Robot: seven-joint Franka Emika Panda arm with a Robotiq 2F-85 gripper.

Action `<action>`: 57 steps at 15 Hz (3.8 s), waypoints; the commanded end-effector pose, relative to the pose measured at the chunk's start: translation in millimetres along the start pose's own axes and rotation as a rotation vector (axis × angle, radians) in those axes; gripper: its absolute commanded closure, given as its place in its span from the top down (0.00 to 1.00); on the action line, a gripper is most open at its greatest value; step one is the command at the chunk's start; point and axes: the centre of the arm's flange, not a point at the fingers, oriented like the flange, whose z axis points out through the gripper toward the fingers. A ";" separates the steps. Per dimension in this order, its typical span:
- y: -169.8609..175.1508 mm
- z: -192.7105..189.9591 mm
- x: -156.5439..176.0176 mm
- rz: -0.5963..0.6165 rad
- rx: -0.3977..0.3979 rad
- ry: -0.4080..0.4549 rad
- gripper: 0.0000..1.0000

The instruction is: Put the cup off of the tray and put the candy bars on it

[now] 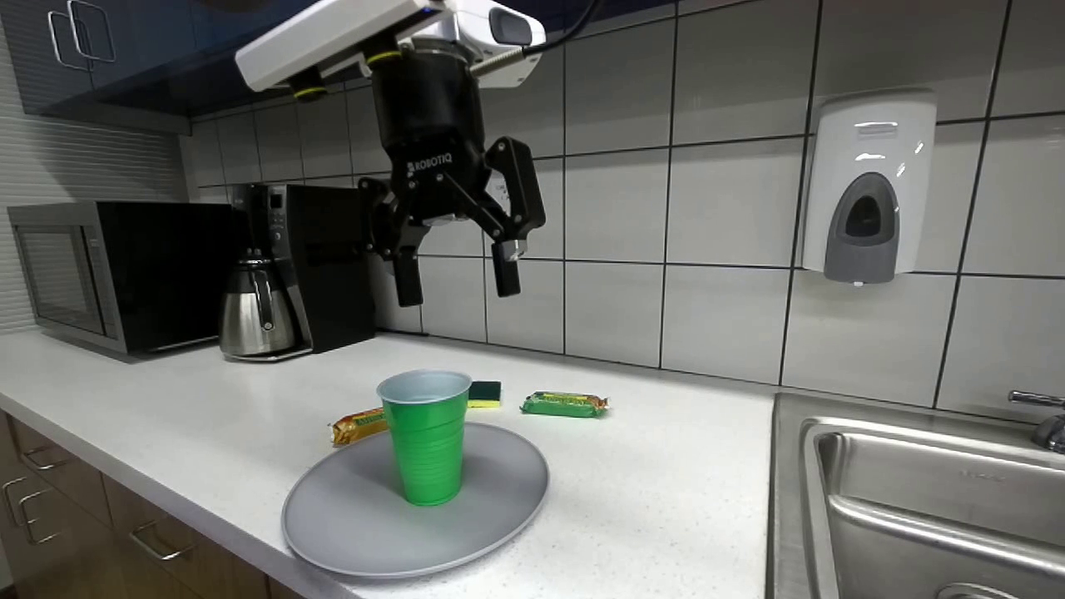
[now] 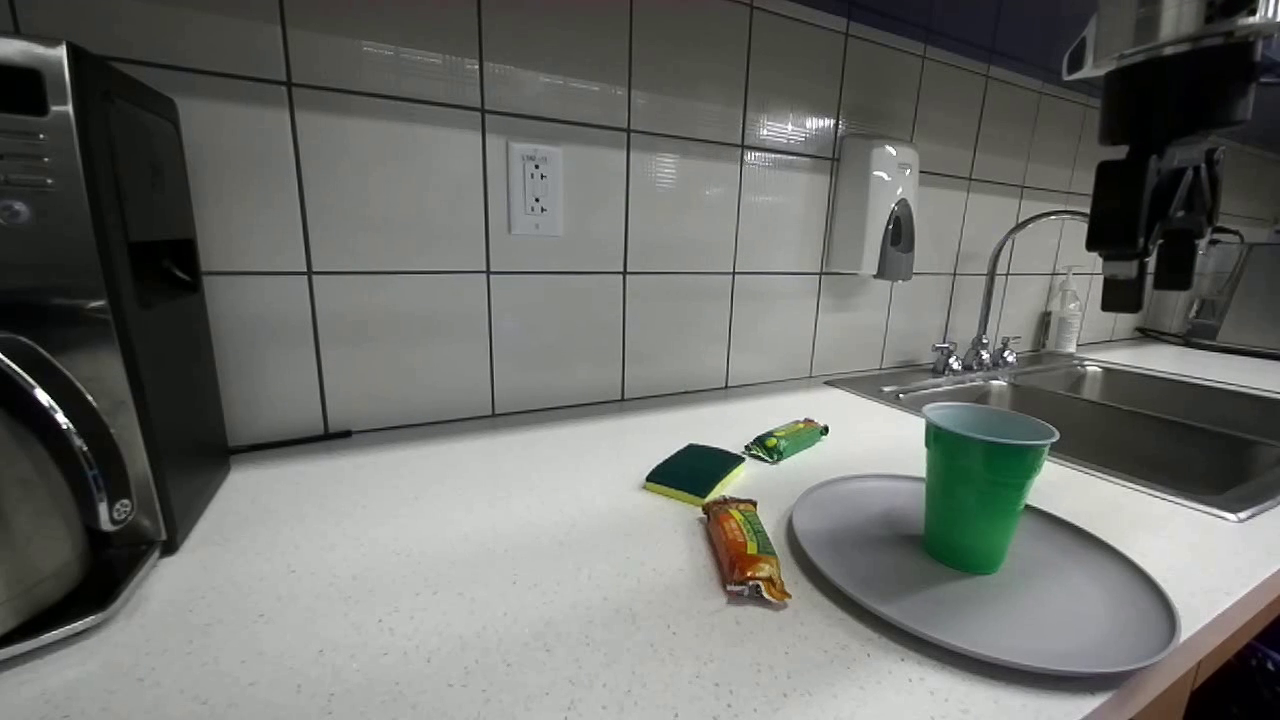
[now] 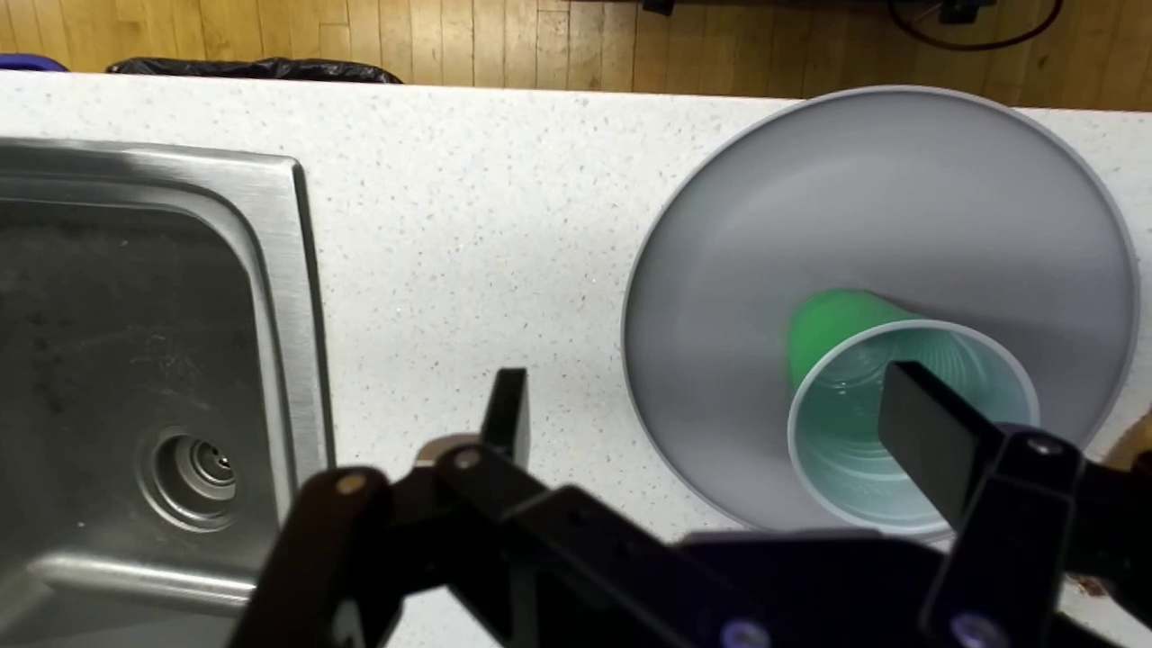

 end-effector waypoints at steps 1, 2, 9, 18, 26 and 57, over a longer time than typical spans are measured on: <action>-0.1 0.2 -0.1 0.000 0.000 0.000 1.00; -0.1 0.3 -0.2 0.000 0.000 -0.001 1.00; -0.3 0.5 -0.5 0.000 0.001 -0.001 1.00; -16.3 -6.8 8.1 -0.006 -0.007 0.010 1.00; -35.9 9.0 14.1 -0.015 0.020 -0.004 1.00; -47.7 99.8 53.9 -0.064 0.085 0.053 1.00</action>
